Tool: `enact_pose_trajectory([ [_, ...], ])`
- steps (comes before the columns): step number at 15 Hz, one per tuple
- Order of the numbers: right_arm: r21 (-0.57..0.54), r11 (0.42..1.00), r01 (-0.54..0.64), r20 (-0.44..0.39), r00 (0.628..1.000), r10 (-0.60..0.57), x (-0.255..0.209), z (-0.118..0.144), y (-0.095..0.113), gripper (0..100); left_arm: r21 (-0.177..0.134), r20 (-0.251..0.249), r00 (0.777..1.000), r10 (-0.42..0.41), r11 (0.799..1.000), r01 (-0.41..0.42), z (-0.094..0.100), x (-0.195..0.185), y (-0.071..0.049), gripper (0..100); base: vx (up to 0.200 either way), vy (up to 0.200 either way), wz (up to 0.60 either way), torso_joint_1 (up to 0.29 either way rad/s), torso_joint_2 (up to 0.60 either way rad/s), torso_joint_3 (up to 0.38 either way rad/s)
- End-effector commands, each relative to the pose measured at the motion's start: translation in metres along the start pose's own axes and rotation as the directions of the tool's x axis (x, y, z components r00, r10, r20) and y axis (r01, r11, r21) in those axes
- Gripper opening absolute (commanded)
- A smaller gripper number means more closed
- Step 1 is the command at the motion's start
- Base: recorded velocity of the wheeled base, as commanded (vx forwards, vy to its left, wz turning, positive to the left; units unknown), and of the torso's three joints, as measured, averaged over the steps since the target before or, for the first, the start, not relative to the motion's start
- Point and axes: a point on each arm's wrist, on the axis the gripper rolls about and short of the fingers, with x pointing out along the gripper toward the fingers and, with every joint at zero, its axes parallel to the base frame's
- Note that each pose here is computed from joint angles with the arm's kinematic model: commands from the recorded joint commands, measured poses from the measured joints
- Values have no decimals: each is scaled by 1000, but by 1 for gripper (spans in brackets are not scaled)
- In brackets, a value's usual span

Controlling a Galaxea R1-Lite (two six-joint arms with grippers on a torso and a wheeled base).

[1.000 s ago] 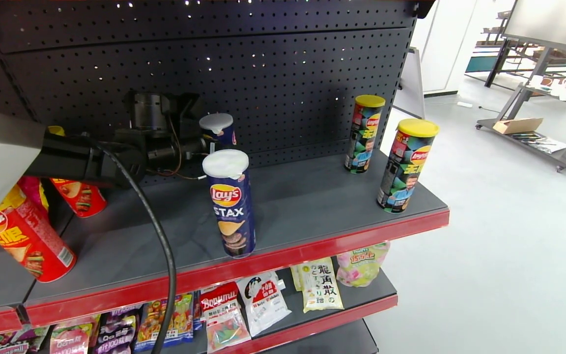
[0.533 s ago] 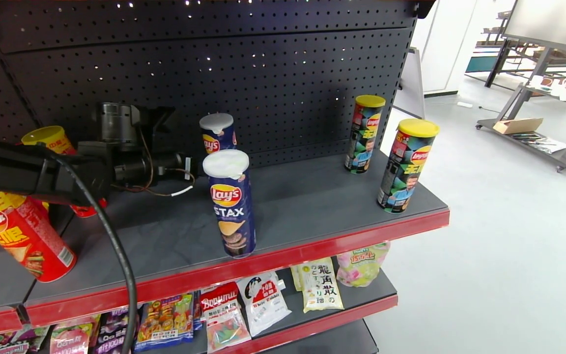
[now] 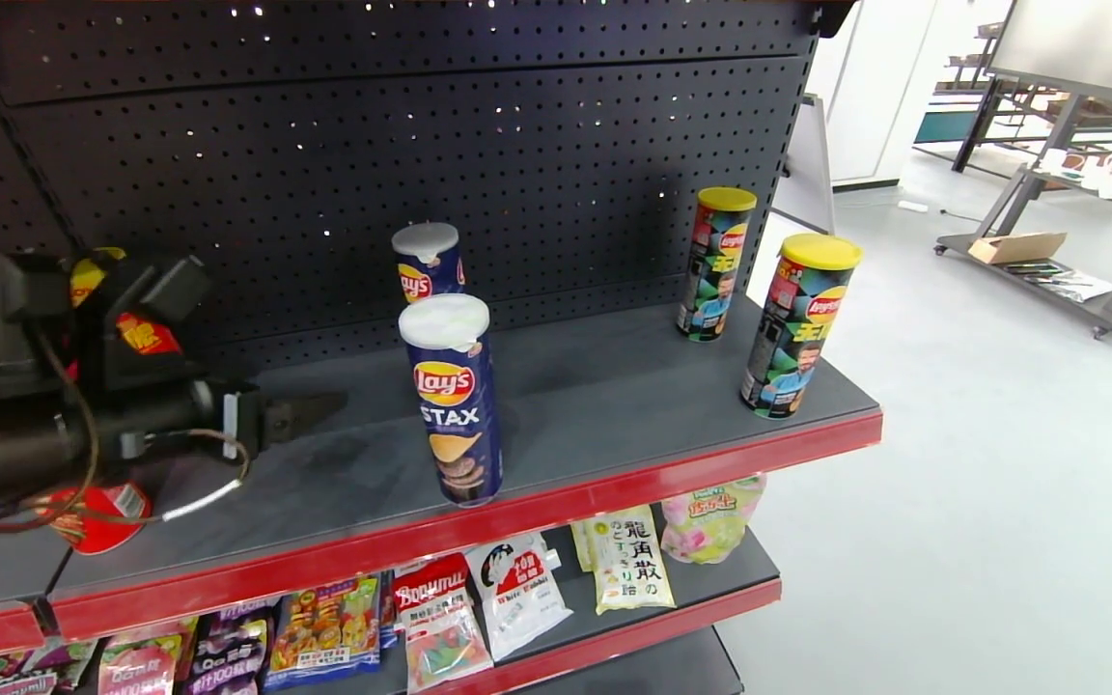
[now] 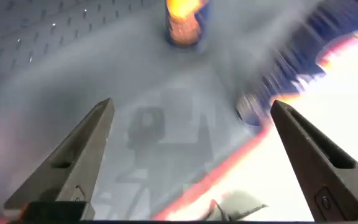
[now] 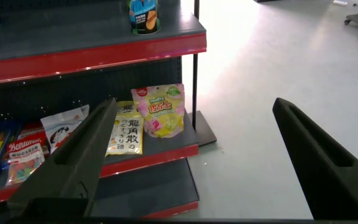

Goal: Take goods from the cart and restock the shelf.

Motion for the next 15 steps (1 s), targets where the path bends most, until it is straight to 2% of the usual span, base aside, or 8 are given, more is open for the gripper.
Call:
enact_pose_trajectory([
  [1,0,1000,0,0,1000,0,0,0,0,100,31,166,986,4,999,-9,-49,-119,-31,100,0,0,0,0,0,0],
  [5,0,1000,0,0,1000,0,0,0,0,100,-6,322,942,91,996,-94,-91,-173,-45,100,0,0,0,0,0,0],
  [6,0,1000,0,0,1000,0,0,0,0,100,-22,327,934,140,990,-140,-102,-183,-48,100,0,0,0,0,0,0],
  [7,0,1000,0,-1,1000,0,0,0,0,100,-91,293,915,276,961,-261,-120,-194,-50,100,0,0,0,0,0,0],
  [9,0,1000,0,0,1000,0,0,0,0,100,-147,289,896,337,940,-307,-135,-203,-53,100,0,0,0,0,0,0],
  [12,0,1000,0,0,1000,0,0,0,0,100,-127,303,881,362,932,-339,-168,-215,-60,100,0,0,0,0,0,0],
  [14,-6,1000,0,0,1000,0,0,0,0,100,-139,293,866,404,915,-380,-168,-216,-59,100,0,0,0,0,0,0],
  [15,-7,1000,0,-1,1000,0,0,0,0,100,-108,289,865,410,912,-396,-169,-215,-59,100,0,0,0,0,0,0],
])
